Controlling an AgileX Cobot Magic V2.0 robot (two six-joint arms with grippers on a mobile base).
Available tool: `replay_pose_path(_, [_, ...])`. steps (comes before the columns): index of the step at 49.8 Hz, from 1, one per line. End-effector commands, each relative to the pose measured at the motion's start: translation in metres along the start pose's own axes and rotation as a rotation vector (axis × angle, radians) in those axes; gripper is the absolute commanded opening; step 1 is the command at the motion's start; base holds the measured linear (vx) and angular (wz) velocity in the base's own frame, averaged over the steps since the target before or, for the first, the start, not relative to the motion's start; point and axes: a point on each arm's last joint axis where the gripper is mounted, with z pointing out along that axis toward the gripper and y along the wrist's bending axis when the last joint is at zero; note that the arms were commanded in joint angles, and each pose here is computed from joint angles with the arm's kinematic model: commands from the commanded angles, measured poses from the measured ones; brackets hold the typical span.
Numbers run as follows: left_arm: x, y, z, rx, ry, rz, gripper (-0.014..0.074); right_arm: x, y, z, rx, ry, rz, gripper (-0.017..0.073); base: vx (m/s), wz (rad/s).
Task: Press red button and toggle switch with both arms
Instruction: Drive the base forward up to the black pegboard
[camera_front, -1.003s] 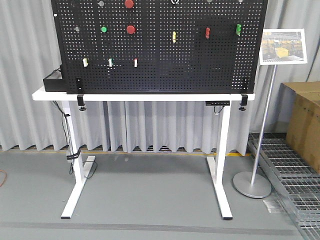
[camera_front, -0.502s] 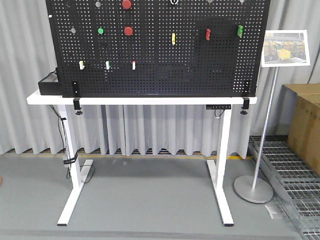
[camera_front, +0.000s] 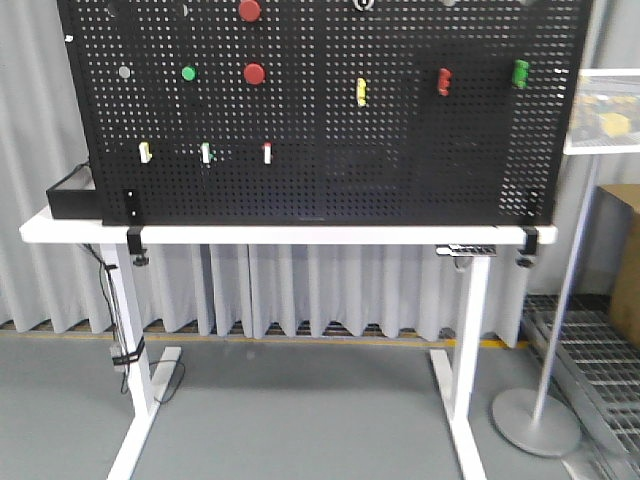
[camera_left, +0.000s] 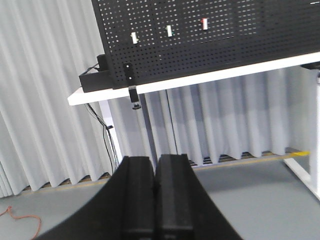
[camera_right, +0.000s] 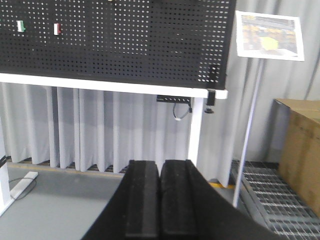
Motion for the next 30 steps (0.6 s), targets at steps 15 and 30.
replay_pose_path(15, [0.002, -0.0008, 0.001, -0.002, -0.047, -0.016, 0.0002, -0.0043, -0.0005, -0.0011, 0.011, -0.085, -0.009, 0.0, 0.51, 0.09])
replay_pose_path(30, [0.002, -0.0008, 0.001, -0.002, -0.047, -0.016, 0.0002, -0.0043, -0.0005, -0.0011, 0.011, -0.085, -0.009, 0.0, 0.52, 0.0])
